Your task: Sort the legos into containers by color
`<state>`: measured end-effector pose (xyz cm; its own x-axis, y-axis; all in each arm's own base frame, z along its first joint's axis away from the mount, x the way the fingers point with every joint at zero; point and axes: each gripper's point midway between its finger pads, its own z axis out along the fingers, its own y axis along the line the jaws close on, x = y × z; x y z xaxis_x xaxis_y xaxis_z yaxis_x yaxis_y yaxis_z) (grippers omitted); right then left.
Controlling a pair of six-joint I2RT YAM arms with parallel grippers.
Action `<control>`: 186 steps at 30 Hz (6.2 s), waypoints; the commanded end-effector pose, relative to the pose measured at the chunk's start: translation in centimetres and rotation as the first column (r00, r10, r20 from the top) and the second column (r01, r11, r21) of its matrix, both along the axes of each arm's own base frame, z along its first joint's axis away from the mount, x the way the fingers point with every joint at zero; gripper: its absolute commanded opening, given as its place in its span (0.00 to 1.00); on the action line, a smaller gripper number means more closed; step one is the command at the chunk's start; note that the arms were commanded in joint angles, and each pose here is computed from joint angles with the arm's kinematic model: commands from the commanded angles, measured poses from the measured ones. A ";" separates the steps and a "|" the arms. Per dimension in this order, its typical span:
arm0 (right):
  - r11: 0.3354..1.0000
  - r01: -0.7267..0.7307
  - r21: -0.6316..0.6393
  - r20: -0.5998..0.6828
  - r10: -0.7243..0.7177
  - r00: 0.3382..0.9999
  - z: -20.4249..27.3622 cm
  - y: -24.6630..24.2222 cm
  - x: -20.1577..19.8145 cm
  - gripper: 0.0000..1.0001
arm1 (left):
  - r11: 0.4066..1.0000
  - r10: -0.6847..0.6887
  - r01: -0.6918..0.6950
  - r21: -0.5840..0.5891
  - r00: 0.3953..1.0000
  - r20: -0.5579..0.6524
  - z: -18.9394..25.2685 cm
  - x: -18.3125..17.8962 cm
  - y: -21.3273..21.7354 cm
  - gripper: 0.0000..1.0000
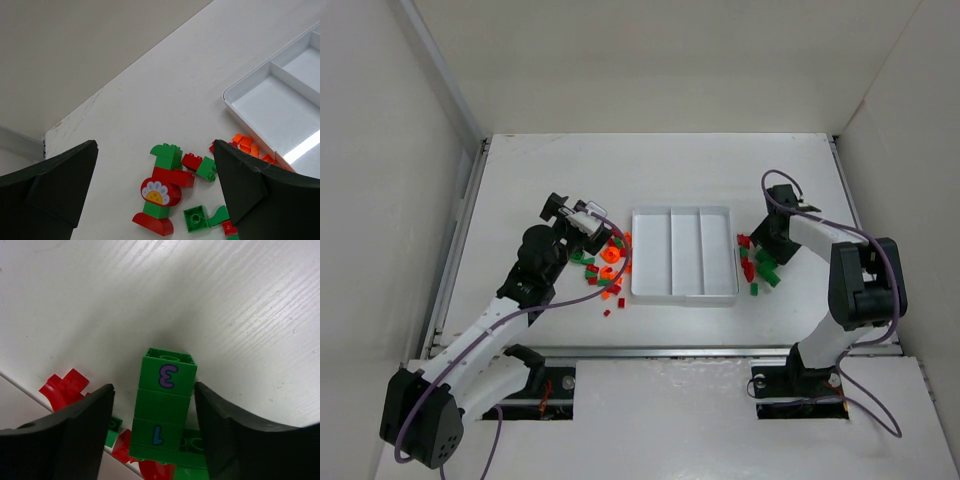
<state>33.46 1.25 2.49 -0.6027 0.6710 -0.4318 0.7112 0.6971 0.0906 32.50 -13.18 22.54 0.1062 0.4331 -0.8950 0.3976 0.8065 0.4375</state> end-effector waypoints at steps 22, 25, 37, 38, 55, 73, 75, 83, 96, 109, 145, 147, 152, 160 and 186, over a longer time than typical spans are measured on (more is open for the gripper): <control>0.712 -0.574 -0.403 0.575 0.685 0.446 22.3 8.2 8.0 0.00 | 0.986 -0.138 0.141 -0.093 0.990 0.038 3.4 0.3 -3.3 1.00; 0.585 -0.663 -0.467 0.665 0.726 0.172 26.6 14.0 7.1 0.00 | 0.968 -0.205 0.208 -0.142 0.978 0.031 4.8 0.7 -5.1 1.00; 0.582 -0.641 -0.501 0.860 0.250 -0.445 41.3 25.8 0.2 0.00 | 0.835 -0.442 0.421 -0.354 0.897 0.023 10.4 -0.4 -11.1 1.00; 0.592 -0.649 -0.478 0.871 0.222 -0.439 41.1 26.2 0.1 0.00 | 0.824 -0.453 0.429 -0.370 0.891 0.026 10.9 -0.7 -11.5 1.00; 0.705 -0.668 -0.238 0.963 0.081 -0.258 40.3 29.4 0.9 0.00 | 0.668 -0.530 0.431 -0.607 0.848 0.019 14.7 -1.8 -14.4 0.87; 0.692 -0.692 -0.206 0.976 0.097 -0.194 38.7 31.6 0.3 0.00 | 0.679 -0.473 0.383 -0.627 0.881 0.026 15.1 0.0 -14.5 0.54; 0.691 -0.692 -0.206 0.976 0.099 -0.192 38.9 31.6 0.3 0.00 | 0.685 -0.451 0.364 -0.631 0.892 0.026 15.1 0.4 -14.3 0.44; 0.662 -0.717 -0.218 0.976 0.143 -0.165 36.9 32.6 0.6 0.04 | 0.681 -0.442 0.367 -0.634 0.896 0.044 15.7 0.3 -14.0 0.00; 0.666 -0.684 -0.297 0.954 0.224 -0.197 38.1 29.7 0.8 0.91 | 0.799 -0.419 0.369 -0.475 0.908 0.001 11.9 -0.2 -12.9 0.00; 0.438 -0.760 -0.481 0.859 0.407 -0.309 36.7 26.3 1.6 0.89 | 0.825 -0.535 0.519 -0.224 0.844 -0.014 7.5 -2.5 -13.1 0.00; -0.203 -0.926 -0.320 0.783 0.493 -0.379 27.3 31.0 -1.6 0.30 | 0.793 -0.608 0.608 -0.018 0.794 0.031 6.4 -3.4 -13.1 0.00; -0.218 -0.926 -0.309 0.790 0.483 -0.378 27.4 31.2 -1.7 0.21 | 0.793 -0.608 0.608 -0.018 0.794 0.031 6.4 -3.4 -13.1 0.00; -0.233 -0.925 -0.301 0.795 0.474 -0.378 27.5 31.5 -2.2 0.03 | 0.793 -0.608 0.609 -0.010 0.793 0.026 6.1 -3.3 -13.2 0.00; -0.264 -0.925 -0.275 0.803 0.465 -0.372 27.1 32.6 -3.3 0.00 | 0.793 -0.609 0.609 0.000 0.793 0.030 6.1 -3.2 -13.2 0.57; -0.219 -0.930 -0.297 0.794 0.484 -0.367 28.0 33.4 -3.2 0.00 | 0.821 -0.570 0.571 -0.012 0.819 -0.066 3.6 -2.9 -12.5 0.60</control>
<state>30.40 34.27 27.18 -0.4907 -0.1102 -0.8643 -0.8680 0.1488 0.4738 29.67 -25.93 25.37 0.2672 0.3272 -0.9064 0.8217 0.4140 0.3916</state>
